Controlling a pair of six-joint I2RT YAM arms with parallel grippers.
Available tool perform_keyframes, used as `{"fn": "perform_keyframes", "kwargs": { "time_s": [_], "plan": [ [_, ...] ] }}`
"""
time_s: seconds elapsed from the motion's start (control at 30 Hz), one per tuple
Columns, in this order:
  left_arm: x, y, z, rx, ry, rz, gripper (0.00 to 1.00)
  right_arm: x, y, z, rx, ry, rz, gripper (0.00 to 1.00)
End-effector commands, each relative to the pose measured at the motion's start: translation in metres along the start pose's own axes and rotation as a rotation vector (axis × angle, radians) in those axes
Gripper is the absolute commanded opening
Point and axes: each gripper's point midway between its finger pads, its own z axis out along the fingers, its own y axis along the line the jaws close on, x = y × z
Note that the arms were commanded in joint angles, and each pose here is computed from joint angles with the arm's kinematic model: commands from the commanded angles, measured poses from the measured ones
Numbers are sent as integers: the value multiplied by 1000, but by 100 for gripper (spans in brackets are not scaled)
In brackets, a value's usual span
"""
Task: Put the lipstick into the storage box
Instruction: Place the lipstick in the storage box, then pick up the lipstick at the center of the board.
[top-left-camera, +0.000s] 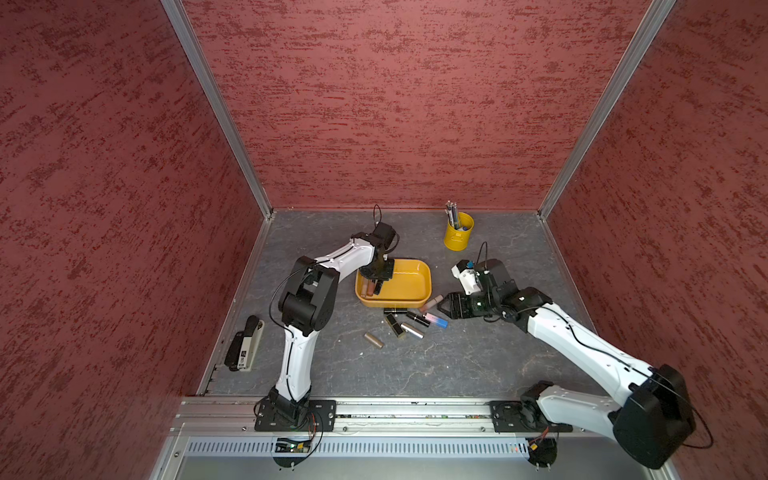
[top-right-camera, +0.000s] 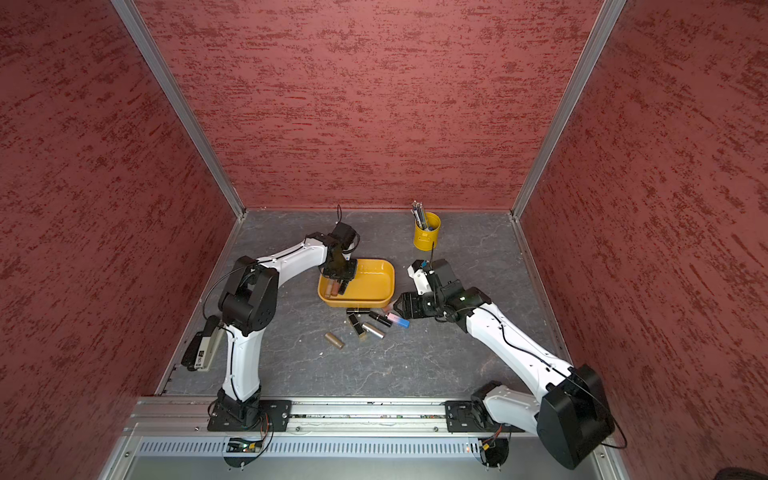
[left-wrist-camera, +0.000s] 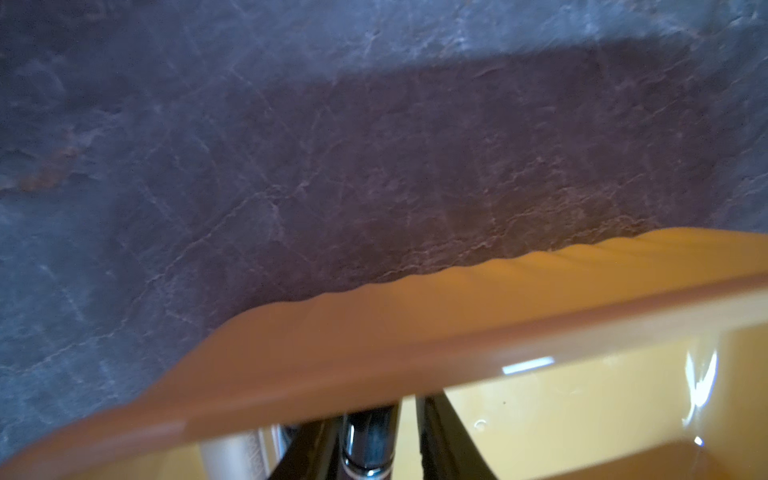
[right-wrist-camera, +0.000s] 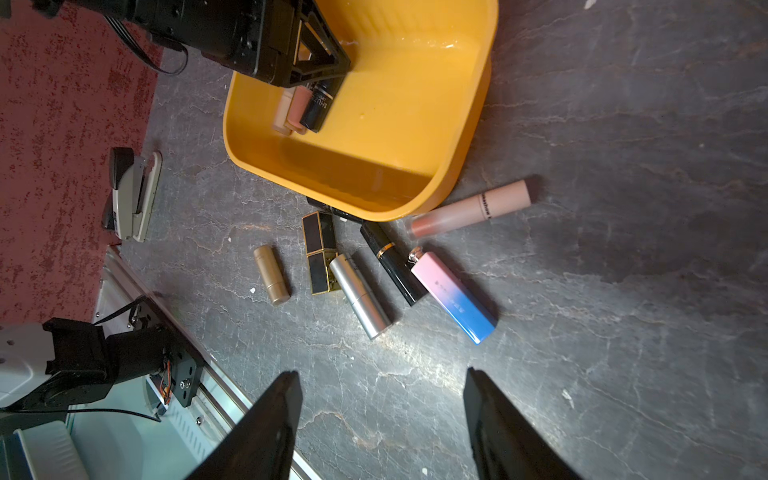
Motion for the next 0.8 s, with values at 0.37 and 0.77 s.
{"fn": "perform_keyframes", "kwargs": {
  "time_s": [0.37, 0.77],
  "plan": [
    [-21, -35, -111, 237, -258, -36, 41, -1, -4, 2, 21, -12, 8, 67],
    [16, -83, -187, 714, -414, -37, 52, 15, -35, 30, 149, 115, -2, 66]
  ]
}}
